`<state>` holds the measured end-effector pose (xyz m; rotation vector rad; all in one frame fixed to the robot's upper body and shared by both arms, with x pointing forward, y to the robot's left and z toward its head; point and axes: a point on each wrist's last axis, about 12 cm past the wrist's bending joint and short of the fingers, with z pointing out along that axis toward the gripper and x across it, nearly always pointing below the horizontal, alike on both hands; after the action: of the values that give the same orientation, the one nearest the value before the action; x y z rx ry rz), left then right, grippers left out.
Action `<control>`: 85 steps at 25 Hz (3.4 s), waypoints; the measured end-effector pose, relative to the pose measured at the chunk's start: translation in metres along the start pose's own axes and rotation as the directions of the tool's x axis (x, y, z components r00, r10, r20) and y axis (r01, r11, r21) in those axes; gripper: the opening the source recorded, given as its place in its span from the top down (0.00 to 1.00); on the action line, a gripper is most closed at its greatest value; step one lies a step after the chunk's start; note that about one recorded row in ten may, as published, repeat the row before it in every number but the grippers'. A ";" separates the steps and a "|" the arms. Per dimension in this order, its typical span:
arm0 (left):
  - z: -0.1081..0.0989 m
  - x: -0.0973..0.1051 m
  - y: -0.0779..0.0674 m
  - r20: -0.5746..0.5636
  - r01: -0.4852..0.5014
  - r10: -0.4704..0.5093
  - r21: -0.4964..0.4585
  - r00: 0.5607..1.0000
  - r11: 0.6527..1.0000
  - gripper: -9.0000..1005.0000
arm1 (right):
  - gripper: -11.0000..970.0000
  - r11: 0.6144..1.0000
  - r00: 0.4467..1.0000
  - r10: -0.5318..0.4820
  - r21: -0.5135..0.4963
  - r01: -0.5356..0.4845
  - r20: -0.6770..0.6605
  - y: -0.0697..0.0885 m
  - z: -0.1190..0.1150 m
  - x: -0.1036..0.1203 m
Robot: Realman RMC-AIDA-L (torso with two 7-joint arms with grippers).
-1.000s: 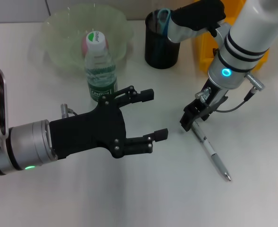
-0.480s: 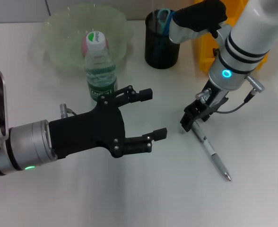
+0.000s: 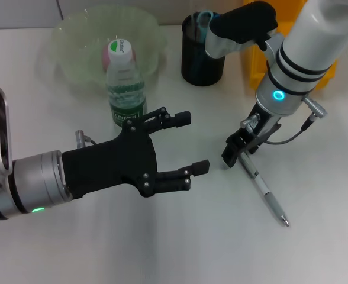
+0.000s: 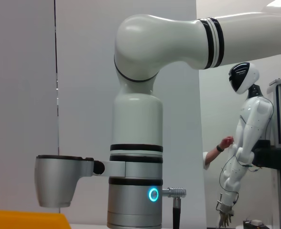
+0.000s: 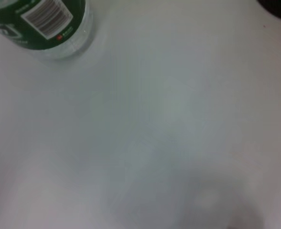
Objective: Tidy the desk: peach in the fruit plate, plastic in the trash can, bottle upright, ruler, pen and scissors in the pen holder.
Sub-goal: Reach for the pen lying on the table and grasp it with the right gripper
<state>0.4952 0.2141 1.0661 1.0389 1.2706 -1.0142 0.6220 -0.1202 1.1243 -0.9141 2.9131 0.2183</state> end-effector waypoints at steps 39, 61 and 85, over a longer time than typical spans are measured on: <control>0.000 0.002 0.001 -0.015 0.002 -0.002 -0.020 1.000 1.000 0.17 | 0.42 1.000 1.000 -0.001 0.002 0.001 -0.008 -0.002 0.003 0.003; -0.001 0.002 0.003 -0.014 -0.007 0.006 -0.026 1.000 1.000 0.17 | 0.56 1.000 1.000 -0.007 -0.001 0.007 -0.012 -0.001 0.002 0.003; -0.001 0.001 0.003 -0.015 -0.016 0.015 -0.028 1.000 0.999 0.17 | 0.60 1.000 0.999 -0.022 0.015 0.022 -0.024 0.000 0.003 0.005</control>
<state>0.4984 0.2158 1.0648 1.0348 1.2834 -0.9762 0.6178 -0.1228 1.1207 -0.9525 2.9208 0.1851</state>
